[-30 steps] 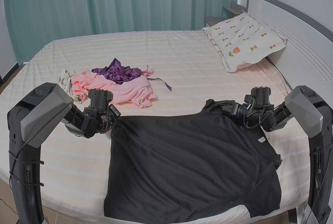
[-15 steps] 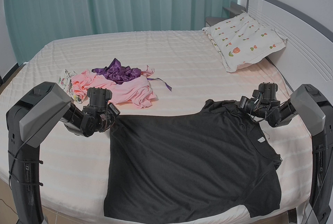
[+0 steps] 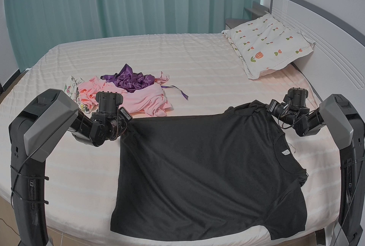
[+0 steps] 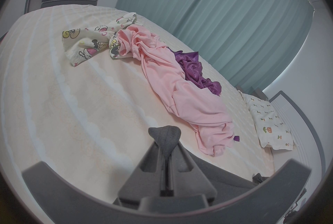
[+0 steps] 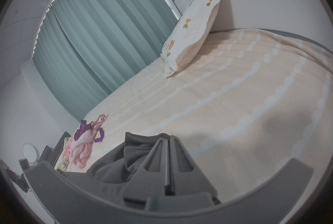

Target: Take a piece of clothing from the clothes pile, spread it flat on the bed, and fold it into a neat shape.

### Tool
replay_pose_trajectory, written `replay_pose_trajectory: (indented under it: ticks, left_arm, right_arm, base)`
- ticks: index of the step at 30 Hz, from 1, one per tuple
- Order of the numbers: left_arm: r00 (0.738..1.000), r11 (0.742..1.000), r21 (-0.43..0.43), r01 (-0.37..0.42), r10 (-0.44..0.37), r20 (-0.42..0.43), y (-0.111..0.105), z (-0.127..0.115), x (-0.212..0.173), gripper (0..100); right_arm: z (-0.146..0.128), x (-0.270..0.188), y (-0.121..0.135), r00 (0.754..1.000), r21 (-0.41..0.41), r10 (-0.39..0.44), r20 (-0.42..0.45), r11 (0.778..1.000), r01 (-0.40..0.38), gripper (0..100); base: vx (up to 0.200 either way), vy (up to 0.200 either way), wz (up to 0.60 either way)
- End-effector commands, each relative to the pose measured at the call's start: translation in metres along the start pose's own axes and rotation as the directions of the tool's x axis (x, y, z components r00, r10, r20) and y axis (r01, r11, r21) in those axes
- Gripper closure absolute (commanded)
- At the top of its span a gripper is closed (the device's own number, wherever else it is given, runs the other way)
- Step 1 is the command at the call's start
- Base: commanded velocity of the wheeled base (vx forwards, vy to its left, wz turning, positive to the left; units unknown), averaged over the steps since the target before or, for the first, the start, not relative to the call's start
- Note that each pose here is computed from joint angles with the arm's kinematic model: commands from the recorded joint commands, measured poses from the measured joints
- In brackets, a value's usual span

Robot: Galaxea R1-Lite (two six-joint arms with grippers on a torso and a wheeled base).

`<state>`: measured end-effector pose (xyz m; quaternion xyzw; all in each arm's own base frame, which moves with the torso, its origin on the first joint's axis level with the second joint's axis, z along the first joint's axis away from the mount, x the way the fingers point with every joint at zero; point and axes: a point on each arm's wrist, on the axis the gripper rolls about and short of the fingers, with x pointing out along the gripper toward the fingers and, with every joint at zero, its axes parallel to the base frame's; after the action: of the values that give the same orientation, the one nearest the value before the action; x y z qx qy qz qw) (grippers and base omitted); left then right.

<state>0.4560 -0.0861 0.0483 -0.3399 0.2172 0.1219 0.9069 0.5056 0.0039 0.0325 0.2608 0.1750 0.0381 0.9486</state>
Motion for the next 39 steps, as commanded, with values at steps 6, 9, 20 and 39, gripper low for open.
replay_pose_trajectory:
  ticks: [6, 9, 20, 39]
  left_arm:
    - [1.0, 1.0, 0.001, -0.013, 0.013, 0.0, 0.005, -0.003, 0.01, 100]
    - [1.0, 1.0, 0.0, -0.014, 0.014, 0.001, 0.005, -0.003, 0.01, 100]
    - [0.999, 0.999, -0.005, -0.04, 0.041, 0.002, 0.017, -0.003, 0.021, 100]
    - [0.999, 0.999, -0.01, -0.031, 0.031, 0.012, 0.014, 0.0, 0.025, 100]
  right_arm:
    - [-0.001, 0.01, -0.006, 0.998, 0.006, -0.033, 0.053, 0.999, 0.033, 100]
    - [0.0, 0.009, -0.006, 0.998, 0.002, -0.035, 0.051, 0.999, 0.035, 100]
    - [0.008, 0.007, -0.016, 0.996, 0.007, -0.06, 0.073, 0.998, 0.059, 100]
    - [0.01, 0.009, -0.01, 0.995, 0.004, -0.037, 0.096, 0.999, 0.036, 100]
  base:
    - [0.0, 0.0, 0.0]
    - [0.0, 0.0, 0.0]
    - [0.0, 0.0, 0.0]
    - [0.0, 0.0, 0.0]
